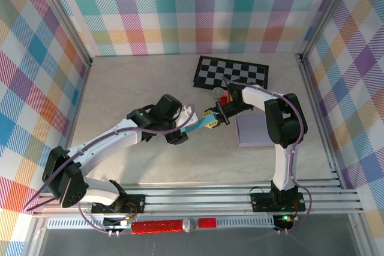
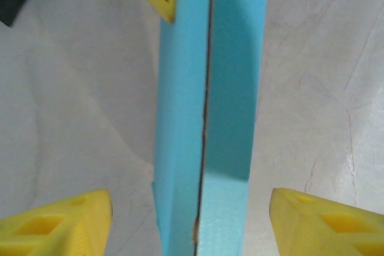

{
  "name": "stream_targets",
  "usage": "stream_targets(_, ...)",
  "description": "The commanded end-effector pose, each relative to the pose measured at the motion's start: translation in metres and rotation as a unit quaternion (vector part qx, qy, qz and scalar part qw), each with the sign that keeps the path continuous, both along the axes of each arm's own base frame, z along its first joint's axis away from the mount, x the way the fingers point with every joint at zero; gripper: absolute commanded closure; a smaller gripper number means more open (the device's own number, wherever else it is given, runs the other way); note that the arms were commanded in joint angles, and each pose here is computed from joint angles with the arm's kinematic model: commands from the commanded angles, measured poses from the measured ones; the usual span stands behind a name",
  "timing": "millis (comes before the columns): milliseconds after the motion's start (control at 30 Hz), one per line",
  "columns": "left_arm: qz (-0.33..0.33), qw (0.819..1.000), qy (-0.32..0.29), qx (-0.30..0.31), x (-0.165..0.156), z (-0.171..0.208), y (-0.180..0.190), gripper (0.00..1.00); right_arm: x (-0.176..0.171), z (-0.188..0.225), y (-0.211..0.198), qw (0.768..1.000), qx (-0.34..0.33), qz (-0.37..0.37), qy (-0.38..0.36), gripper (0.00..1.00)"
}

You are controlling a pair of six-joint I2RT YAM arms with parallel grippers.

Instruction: Fold the paper box

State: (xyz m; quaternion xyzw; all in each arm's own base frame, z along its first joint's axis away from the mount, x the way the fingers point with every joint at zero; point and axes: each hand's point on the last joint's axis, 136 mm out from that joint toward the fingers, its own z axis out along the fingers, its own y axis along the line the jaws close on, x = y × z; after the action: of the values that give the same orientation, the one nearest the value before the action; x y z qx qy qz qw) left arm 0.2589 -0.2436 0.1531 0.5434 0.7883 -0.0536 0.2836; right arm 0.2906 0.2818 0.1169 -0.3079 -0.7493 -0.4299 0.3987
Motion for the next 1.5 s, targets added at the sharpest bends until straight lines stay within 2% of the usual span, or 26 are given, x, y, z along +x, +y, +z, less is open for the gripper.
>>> stream_targets(0, -0.012, 1.000, 0.017, 0.011, 0.001, -0.007, -0.005, 0.32, -0.005, 0.005, 0.001, 1.000, -0.005, -0.002, 0.016, 0.72)
stream_targets(300, 0.014, 0.999, -0.001, 0.040, 0.028, -0.019, -0.010, 0.38, -0.013, 0.003, 0.002, 0.999, -0.005, -0.005, 0.036, 0.70)
stream_targets(533, -0.007, 0.999, 0.031, 0.042, 0.020, -0.029, -0.015, 0.46, -0.014, -0.015, -0.003, 0.998, -0.034, -0.013, 0.048, 0.56)
stream_targets(700, -0.011, 0.998, 0.052, 0.035, 0.021, -0.033, -0.018, 0.48, -0.013, -0.018, -0.007, 0.997, -0.046, -0.022, 0.056, 0.48)
stream_targets(867, -0.013, 0.996, 0.082, 0.035, 0.023, -0.039, -0.021, 0.55, -0.003, -0.009, -0.013, 0.997, -0.059, -0.032, 0.026, 0.37)
stream_targets(1033, -0.008, 0.996, 0.081, 0.025, 0.028, -0.035, -0.022, 0.56, 0.010, 0.009, -0.026, 0.995, -0.088, -0.043, -0.025, 0.32)
stream_targets(1167, -0.002, 0.996, 0.087, 0.018, 0.030, -0.035, -0.021, 0.56, 0.019, 0.020, -0.056, 0.984, -0.137, -0.078, -0.080, 0.31)
stream_targets(1233, 0.005, 0.996, 0.091, 0.012, 0.032, -0.034, -0.021, 0.56, 0.025, 0.030, -0.074, 0.971, -0.171, -0.097, -0.133, 0.31)
stream_targets(1333, 0.014, 0.995, 0.099, 0.005, 0.034, -0.034, -0.020, 0.56, 0.030, 0.051, -0.097, 0.940, -0.225, -0.105, -0.235, 0.33)
stream_targets(1467, 0.020, 0.994, 0.111, 0.009, 0.036, -0.039, -0.019, 0.56, 0.022, 0.067, -0.101, 0.901, -0.255, -0.058, -0.345, 0.44)
